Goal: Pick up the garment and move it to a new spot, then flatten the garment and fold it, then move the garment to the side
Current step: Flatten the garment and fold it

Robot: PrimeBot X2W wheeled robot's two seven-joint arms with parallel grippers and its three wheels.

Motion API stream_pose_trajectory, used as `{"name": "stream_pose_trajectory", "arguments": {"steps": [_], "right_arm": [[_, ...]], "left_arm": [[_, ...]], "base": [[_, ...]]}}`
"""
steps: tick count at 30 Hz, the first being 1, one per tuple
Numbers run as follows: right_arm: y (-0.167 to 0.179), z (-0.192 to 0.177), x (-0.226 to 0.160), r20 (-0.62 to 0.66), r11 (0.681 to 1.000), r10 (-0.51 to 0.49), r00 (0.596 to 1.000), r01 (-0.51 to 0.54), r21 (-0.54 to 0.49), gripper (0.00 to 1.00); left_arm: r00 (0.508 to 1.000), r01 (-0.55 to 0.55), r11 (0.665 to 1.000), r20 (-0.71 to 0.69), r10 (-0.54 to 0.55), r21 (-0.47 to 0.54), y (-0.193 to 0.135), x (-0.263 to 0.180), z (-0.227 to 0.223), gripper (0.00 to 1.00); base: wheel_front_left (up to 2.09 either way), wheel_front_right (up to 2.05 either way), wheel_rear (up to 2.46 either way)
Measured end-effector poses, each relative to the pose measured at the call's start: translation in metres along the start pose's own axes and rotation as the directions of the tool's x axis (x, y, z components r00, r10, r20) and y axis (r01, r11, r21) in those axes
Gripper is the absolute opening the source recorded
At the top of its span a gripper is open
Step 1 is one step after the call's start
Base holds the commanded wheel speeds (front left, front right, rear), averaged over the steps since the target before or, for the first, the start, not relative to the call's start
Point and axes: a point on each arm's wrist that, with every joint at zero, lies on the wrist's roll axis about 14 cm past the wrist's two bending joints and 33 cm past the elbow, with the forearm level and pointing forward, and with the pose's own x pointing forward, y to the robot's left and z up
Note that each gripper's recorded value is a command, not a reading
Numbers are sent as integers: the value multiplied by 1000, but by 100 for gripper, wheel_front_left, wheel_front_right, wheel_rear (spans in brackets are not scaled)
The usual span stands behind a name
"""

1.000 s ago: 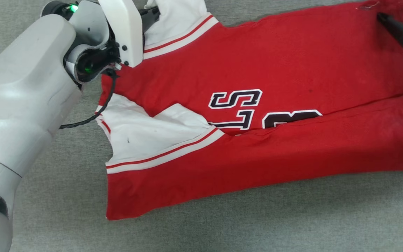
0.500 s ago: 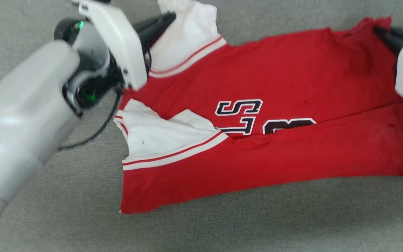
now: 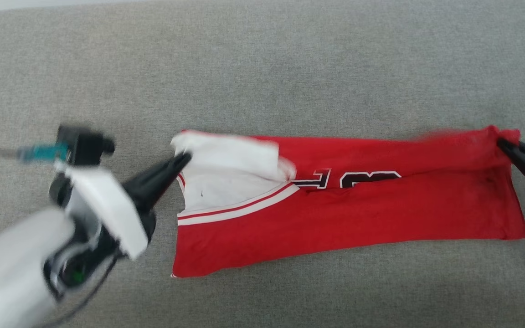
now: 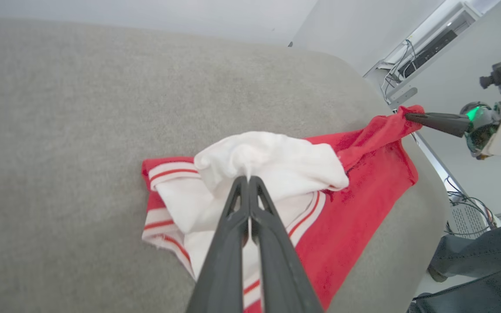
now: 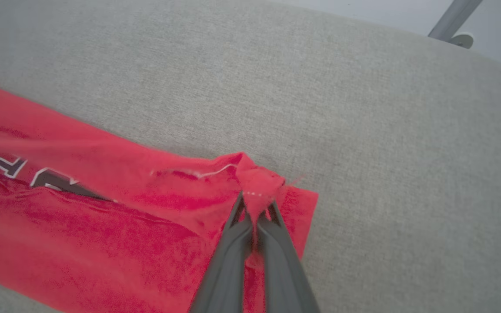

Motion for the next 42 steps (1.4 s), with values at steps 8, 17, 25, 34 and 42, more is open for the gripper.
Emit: {"name": "stream_pose_trajectory", "arguments": {"steps": [8,17,25,34,42], "right_arm": [[-5,-35,-15,-13,995,-41,999,42,85,0],[4,-63,0,-57,984,-59,997,68,167,1],[-6,-57,-4,-23,976,-91,996,94,196,100],[-16,-80,-4,-117,952,-106,987,135,274,100],[-12,-88,7,-172,943,-87,981,137,303,100]], "left_arm": [[995,-80,993,-73,73,-88,-3,-33,-58,0],[990,-104,979,-109,85,-174,-7,-10,-100,0],[987,-152,975,-68,143,-160,6,-11,-104,100],[941,-281,942,143,308,-181,16,-36,-78,100],[808,-513,853,279,519,-101,42,-85,-79,100]], "base": [[0,0,0],[0,0,0],[0,0,0],[0,0,0],[0,0,0]]}}
